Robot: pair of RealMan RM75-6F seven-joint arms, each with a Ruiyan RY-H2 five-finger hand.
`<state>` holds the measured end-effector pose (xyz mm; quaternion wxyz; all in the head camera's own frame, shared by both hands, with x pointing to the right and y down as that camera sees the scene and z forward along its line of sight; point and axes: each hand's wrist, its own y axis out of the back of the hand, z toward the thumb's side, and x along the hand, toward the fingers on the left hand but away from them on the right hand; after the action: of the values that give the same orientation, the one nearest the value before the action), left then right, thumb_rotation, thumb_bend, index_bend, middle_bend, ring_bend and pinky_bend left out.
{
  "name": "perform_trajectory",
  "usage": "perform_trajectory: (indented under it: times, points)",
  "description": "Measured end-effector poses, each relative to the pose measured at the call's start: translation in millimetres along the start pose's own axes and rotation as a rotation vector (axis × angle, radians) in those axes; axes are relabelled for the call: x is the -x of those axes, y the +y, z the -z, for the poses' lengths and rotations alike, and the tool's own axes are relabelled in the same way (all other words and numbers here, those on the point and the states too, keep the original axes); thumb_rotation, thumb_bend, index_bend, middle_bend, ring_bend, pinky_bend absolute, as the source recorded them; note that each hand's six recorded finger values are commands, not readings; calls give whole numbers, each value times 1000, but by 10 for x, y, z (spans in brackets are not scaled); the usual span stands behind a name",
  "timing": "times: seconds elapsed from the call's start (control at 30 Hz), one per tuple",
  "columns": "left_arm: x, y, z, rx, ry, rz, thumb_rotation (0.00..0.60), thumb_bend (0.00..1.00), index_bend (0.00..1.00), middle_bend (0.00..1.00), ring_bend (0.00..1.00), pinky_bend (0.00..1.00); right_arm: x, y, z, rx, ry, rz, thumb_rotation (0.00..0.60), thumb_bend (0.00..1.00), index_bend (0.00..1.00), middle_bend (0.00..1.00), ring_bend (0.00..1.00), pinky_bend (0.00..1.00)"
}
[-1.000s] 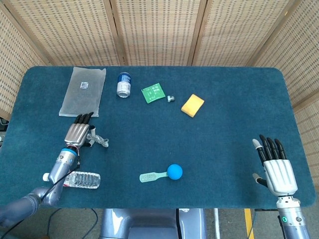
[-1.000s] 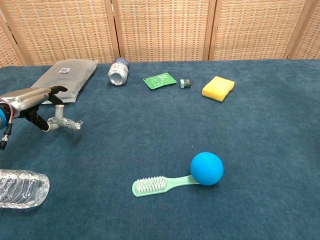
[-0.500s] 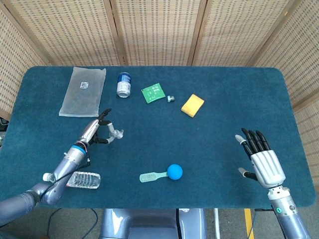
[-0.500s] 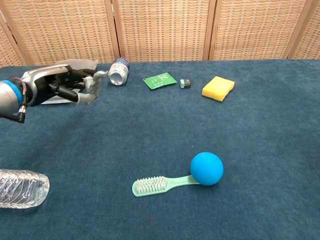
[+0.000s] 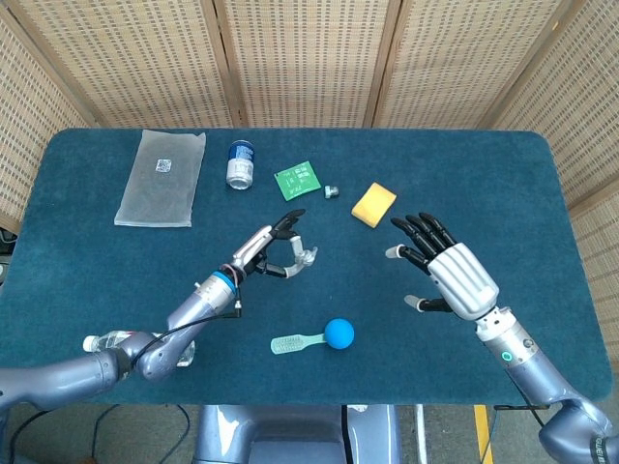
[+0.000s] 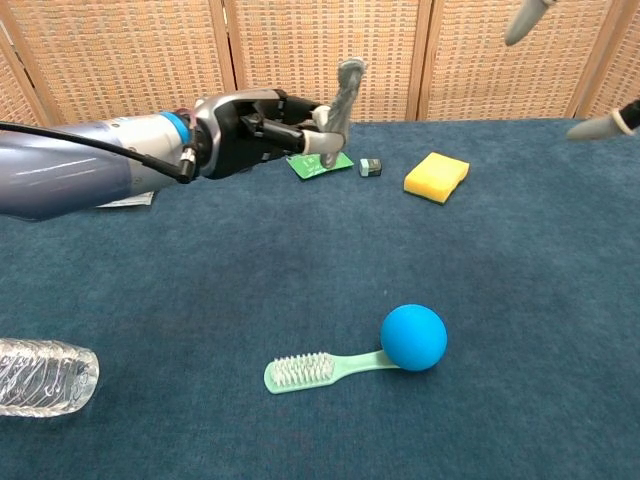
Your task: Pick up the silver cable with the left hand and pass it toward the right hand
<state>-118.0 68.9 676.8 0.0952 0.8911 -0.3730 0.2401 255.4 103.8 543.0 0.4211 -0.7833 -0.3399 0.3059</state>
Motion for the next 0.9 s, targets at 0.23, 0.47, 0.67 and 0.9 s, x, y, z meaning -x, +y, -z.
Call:
perform_trajectory:
  times: [0.23, 0.47, 0.67, 0.9]
  points:
    - [-251, -290, -64, -5, 16, 29, 600, 752, 871, 0, 0, 0, 337, 2, -156, 19, 36, -19, 600, 213, 387, 190, 0, 0]
    - [-355, -404, -48, 6, 34, 30, 600, 752, 874, 0, 0, 0, 526, -33, -223, 1, 36, -42, 600, 287, 410, 197, 0, 0]
    - [-390, -436, -64, 13, 35, 34, 600, 752, 874, 0, 0, 0, 614, -154, -263, -38, 37, -75, 600, 297, 445, 195, 0, 0]
    - [-400, -472, -70, 22, 36, 40, 600, 753, 875, 0, 0, 0, 700, -234, -330, -47, 43, -82, 600, 346, 478, 193, 0, 0]
